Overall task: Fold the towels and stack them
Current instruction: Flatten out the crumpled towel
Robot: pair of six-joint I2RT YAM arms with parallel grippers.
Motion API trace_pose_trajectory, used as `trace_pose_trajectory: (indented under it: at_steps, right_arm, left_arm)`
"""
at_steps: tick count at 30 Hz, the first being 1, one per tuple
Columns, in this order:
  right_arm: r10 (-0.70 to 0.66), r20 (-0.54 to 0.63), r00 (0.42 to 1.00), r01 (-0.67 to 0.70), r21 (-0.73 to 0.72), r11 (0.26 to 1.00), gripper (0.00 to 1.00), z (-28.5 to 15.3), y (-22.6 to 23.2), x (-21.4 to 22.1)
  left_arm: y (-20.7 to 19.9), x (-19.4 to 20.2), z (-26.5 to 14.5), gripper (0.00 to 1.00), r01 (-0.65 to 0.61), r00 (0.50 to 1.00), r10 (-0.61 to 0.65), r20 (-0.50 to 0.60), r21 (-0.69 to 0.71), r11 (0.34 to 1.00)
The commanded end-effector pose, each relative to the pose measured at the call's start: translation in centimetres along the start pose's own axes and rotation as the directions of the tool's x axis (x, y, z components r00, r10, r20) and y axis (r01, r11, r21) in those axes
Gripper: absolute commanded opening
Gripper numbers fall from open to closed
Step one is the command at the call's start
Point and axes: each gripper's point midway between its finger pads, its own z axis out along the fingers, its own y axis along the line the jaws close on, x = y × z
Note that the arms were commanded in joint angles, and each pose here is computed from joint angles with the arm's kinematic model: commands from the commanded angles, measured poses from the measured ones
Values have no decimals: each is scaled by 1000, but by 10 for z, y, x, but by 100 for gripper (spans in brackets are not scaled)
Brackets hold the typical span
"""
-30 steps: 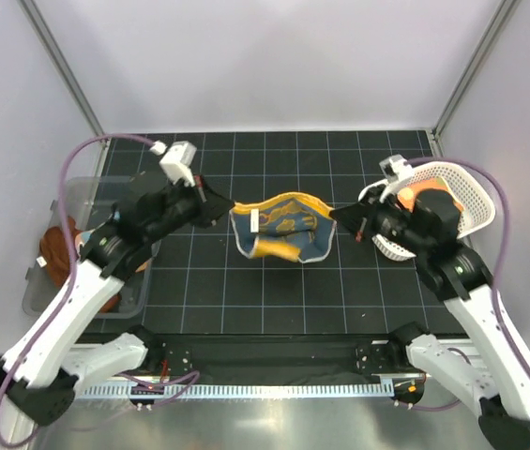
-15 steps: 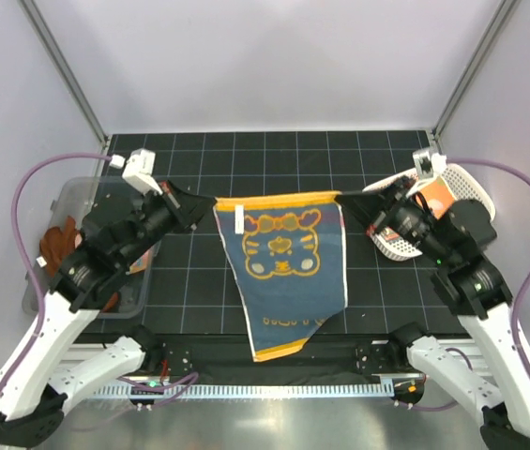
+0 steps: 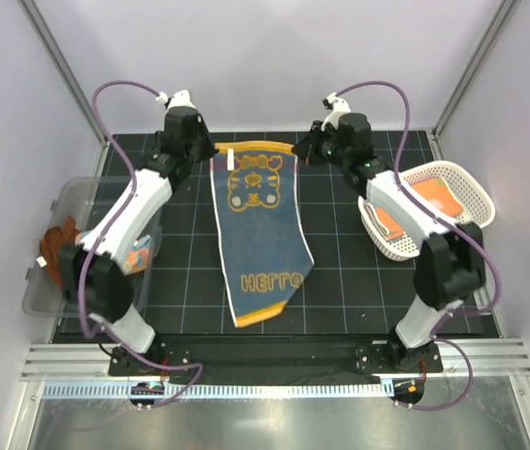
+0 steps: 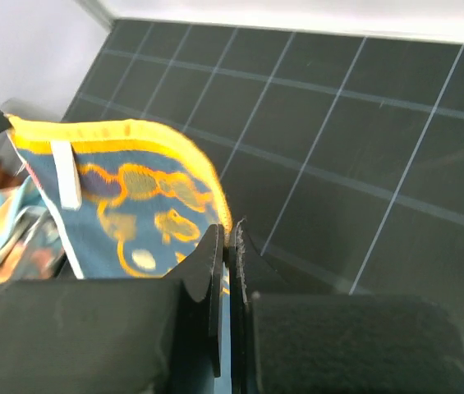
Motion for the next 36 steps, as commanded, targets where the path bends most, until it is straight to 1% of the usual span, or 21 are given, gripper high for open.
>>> trace_pose_trajectory:
  at_steps: [1, 2, 5, 9, 11, 12, 13, 14, 17, 18, 19, 20, 21, 22, 24, 25, 26, 29, 31, 33, 36]
  right_arm:
    - [-83, 233, 969, 104, -79, 991, 1, 17, 10, -92]
    - [-58, 191, 980, 74, -79, 994, 1, 42, -7, -77]
    - [-54, 201, 978, 85, -147, 986, 1, 59, -10, -87]
    - [-70, 179, 981, 107, -202, 973, 1, 44, 9, -93]
    - [-68, 130, 989, 98, -236, 967, 1, 32, 21, -80]
    - [-96, 158, 983, 134, -249, 959, 1, 9, 37, -91]
    - [-96, 108, 989, 121, -257, 959, 1, 3, 44, -71]
    - [-102, 90, 991, 122, -258, 958, 1, -10, 51, -65]
    - [-127, 63, 990, 140, -305, 942, 1, -70, 90, -44]
    - [-138, 94, 986, 162, -326, 931, 1, -89, 107, -52]
    - [-129, 48, 991, 137, -334, 933, 1, -98, 108, -29]
    - [-132, 39, 990, 137, -370, 919, 1, -111, 124, -18]
    - [-122, 15, 992, 118, -385, 915, 1, -122, 128, 0]
    - [-113, 75, 991, 134, -415, 900, 1, -151, 145, -10]
    - [-61, 76, 995, 90, -468, 879, 1, -176, 167, 0]
    - [-40, 118, 992, 93, -488, 868, 1, -189, 178, -8]
    - [1, 159, 987, 82, -512, 855, 1, -212, 190, -19]
    - [75, 238, 968, 75, -567, 821, 1, -246, 215, -42]
    - [102, 281, 954, 91, -596, 798, 1, -260, 230, -59]
    - [104, 320, 942, 118, -602, 789, 1, -268, 239, -75]
    - [75, 372, 925, 139, -516, 845, 1, -257, 230, -92]
  left_arm:
    - [12, -62, 34, 0, 30, 991, -33, 127, 26, 999]
    - [16, -64, 56, 0, 35, 992, -37, 119, 22, 999]
    - [13, -72, 80, 0, 21, 994, -31, 106, 96, 995]
    - [-5, -71, 65, 0, -2, 997, -14, 82, 198, 980]
    - [-7, -67, 51, 0, -5, 997, -12, 78, 209, 978]
    - [-5, -62, 32, 0, -2, 997, -13, 73, 212, 977]
    - [-6, -58, 22, 0, -4, 997, -12, 70, 218, 976]
    - [-8, -55, 8, 0, -6, 998, -9, 65, 235, 972]
    - [-6, -31, -60, 0, -11, 998, -5, 58, 277, 961]
    - [-16, -43, -84, 0, -21, 995, -10, 98, 317, 948]
    - [-13, -23, -93, 0, -22, 998, 1, 65, 322, 947]
    - [-17, -14, -109, 0, -23, 999, 7, 48, 342, 940]
    - [-26, -22, -149, 0, -15, 996, -22, 88, 404, 914]
    - [-27, -17, -163, 0, -6, 996, -33, 82, 432, 902]
    - [-29, -7, -197, 0, 24, 996, -64, 68, 476, 879]
    - [-31, -17, -231, 0, 43, 987, -117, 111, 518, 855]
    - [-32, -19, -244, 0, 55, 983, -141, 122, 535, 843]
    - [-40, -43, -287, 0, 55, 966, -194, 173, 596, 801]
    - [-44, -46, -287, 0, 61, 972, -183, 147, 592, 803]
    - [-51, -59, -296, 0, 49, 970, -182, 160, 605, 795]
    - [-50, -77, -289, 0, 41, 960, -190, 205, 570, 820]
